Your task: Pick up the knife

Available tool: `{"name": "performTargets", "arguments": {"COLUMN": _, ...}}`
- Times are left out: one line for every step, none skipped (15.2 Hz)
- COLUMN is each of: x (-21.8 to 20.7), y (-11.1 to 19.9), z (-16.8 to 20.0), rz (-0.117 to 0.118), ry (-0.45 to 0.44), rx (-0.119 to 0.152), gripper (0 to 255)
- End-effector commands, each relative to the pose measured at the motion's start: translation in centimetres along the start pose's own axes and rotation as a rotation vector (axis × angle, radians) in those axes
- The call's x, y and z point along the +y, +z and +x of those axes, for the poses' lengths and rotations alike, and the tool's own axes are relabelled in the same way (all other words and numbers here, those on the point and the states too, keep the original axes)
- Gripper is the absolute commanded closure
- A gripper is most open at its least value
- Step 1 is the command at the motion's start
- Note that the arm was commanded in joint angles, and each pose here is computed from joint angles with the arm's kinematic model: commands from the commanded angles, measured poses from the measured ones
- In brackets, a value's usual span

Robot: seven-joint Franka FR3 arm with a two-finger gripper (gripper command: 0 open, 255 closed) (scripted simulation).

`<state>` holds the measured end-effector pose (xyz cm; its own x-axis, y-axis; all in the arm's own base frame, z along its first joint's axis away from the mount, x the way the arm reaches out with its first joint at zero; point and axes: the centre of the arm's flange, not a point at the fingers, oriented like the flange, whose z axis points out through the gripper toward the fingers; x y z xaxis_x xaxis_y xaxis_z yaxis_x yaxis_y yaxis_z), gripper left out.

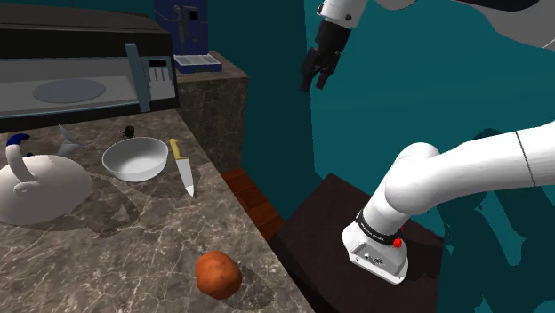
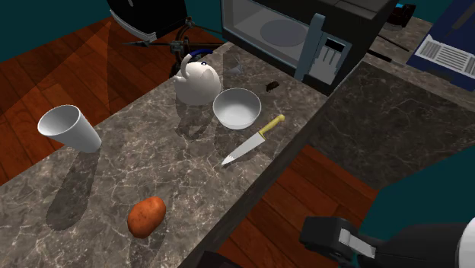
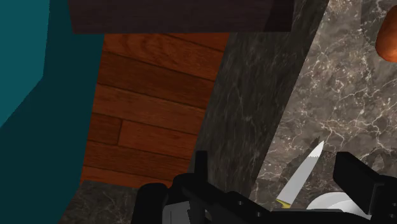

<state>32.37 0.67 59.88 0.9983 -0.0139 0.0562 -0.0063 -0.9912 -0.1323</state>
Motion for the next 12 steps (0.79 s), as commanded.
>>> {"name": "performTargets", "arguments": {"x": 0.0, "y": 0.0, "z": 0.0, "rz": 0.0, "ry": 0.0, "rx": 0.0, "gripper": 0}}
{"name": "performTargets", "arguments": {"x": -0.5, "y": 0.9, "z": 0.9, "rz": 0.001, "ry": 0.01, "rx": -0.004, "gripper": 0}}
{"name": "performTargets", "arguments": {"x": -1.1, "y": 1.7, "z": 1.8, "rz": 0.002, "ry": 0.02, "rx": -0.009, "gripper": 0}}
{"name": "performTargets", "arguments": {"x": -1.6, "y": 2.6, "z": 2.7, "rz": 0.004, "ry": 0.03, "rx": -0.013, "gripper": 0}}
{"name": "performTargets", "arguments": {"x": -2.1, "y": 3.4, "z": 3.6, "rz": 0.005, "ry": 0.04, "rx": -0.018, "gripper": 0}}
{"name": "performTargets", "arguments": {"x": -2.7, "y": 4.3, "z": 4.5, "rz": 0.006, "ry": 0.05, "rx": -0.022, "gripper": 0}}
{"name": "performTargets", "arguments": {"x": -3.2, "y": 5.2, "z": 5.4, "rz": 0.007, "ry": 0.06, "rx": -0.027, "gripper": 0}}
{"name": "performTargets", "arguments": {"x": -3.7, "y": 6.0, "z": 6.3, "rz": 0.008, "ry": 0.07, "rx": -0.031, "gripper": 0}}
{"name": "performTargets", "arguments": {"x": -4.2, "y": 6.9, "z": 7.2, "rz": 0.009, "ry": 0.08, "rx": -0.035, "gripper": 0}}
{"name": "performTargets", "arguments": {"x": -4.6, "y": 7.8, "z": 8.2, "rz": 0.011, "ry": 0.091, "rx": -0.04, "gripper": 0}}
{"name": "performTargets", "arguments": {"x": -5.1, "y": 8.7, "z": 9.1, "rz": 0.012, "ry": 0.101, "rx": -0.044, "gripper": 0}}
{"name": "performTargets", "arguments": {"x": -5.6, "y": 9.6, "z": 10.0, "rz": 0.013, "ry": 0.111, "rx": -0.049, "gripper": 0}}
